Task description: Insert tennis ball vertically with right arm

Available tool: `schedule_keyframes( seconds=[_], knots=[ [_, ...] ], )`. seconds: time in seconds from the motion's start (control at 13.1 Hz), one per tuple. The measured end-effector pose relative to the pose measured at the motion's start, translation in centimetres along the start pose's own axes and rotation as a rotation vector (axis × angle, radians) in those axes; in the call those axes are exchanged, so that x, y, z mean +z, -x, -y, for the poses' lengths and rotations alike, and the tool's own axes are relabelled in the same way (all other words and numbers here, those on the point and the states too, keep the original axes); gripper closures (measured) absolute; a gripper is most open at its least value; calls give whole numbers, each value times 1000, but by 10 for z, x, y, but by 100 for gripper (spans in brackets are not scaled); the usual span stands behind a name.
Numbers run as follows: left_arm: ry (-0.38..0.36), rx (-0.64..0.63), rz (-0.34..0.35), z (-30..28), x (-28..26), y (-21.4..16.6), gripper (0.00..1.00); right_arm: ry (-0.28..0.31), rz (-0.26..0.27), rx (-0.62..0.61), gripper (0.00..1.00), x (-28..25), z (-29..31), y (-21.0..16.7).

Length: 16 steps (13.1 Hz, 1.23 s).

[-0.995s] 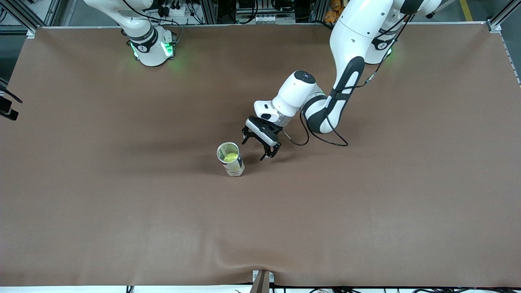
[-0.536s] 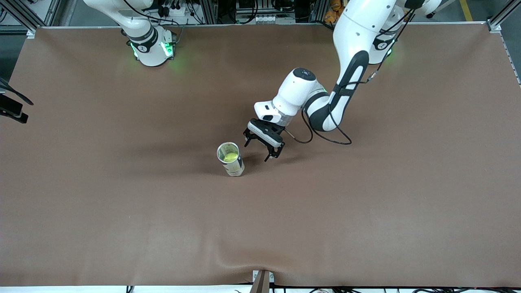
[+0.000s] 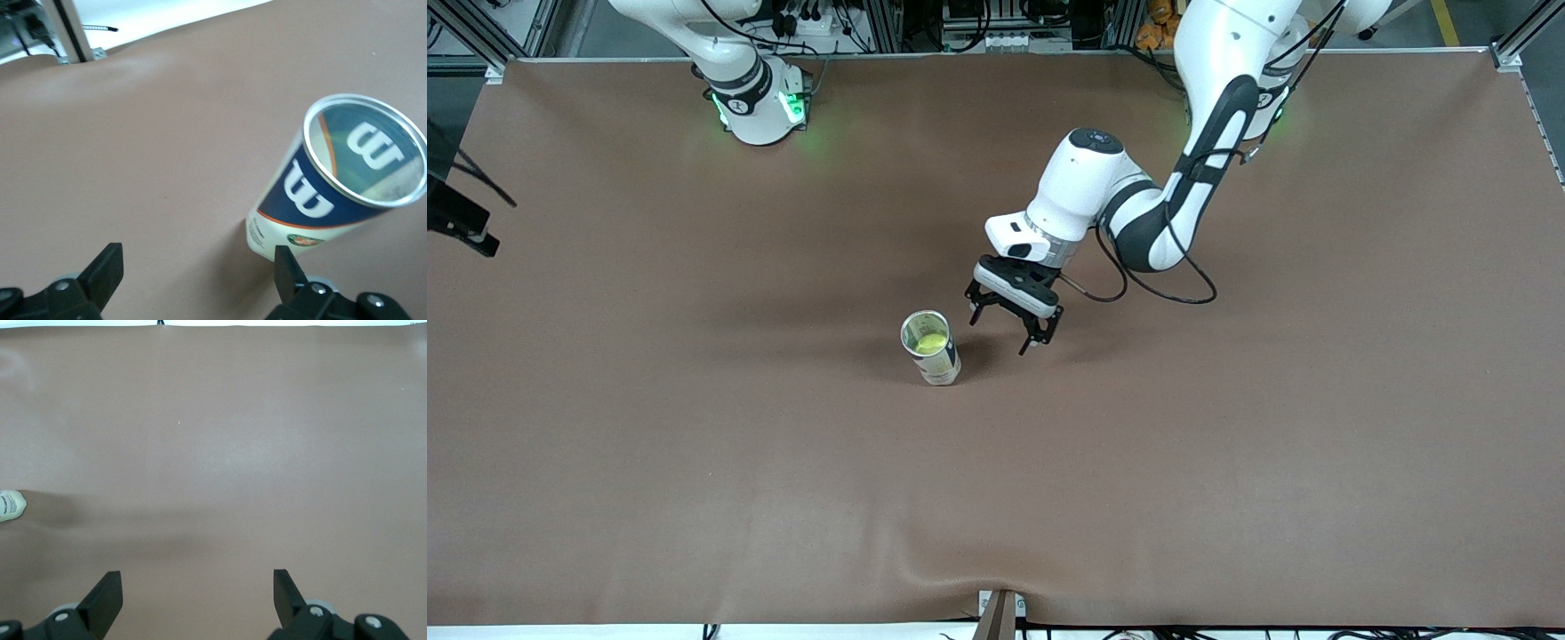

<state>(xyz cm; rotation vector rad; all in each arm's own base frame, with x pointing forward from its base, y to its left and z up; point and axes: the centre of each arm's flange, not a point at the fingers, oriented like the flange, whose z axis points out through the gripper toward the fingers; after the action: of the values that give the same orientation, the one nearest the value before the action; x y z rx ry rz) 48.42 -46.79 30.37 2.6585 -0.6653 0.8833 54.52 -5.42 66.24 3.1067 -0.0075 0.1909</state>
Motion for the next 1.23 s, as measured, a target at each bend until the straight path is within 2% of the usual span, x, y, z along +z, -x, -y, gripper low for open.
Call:
schedule_keyframes(
  seconds=[0.31,0.69,0.77,1.0,1.07,1.23],
  knots=[
    [-105,-73,65,3,-24,-29,0,-6,-11,1,0,3,0,23],
    [-171,-239,151,11,-49,-65,0,-7,1,10,0,5,-5,26],
    [-188,-276,178,17,-55,-72,0,-10,30,12,0,8,-6,29],
    [-241,-372,240,42,-83,-93,0,-23,168,10,0,32,-4,43],
    [-254,-414,248,58,-95,-102,0,-25,195,7,0,42,-2,45],
    [-256,-512,265,93,-119,-115,0,-27,215,0,0,52,2,47]
  ],
)
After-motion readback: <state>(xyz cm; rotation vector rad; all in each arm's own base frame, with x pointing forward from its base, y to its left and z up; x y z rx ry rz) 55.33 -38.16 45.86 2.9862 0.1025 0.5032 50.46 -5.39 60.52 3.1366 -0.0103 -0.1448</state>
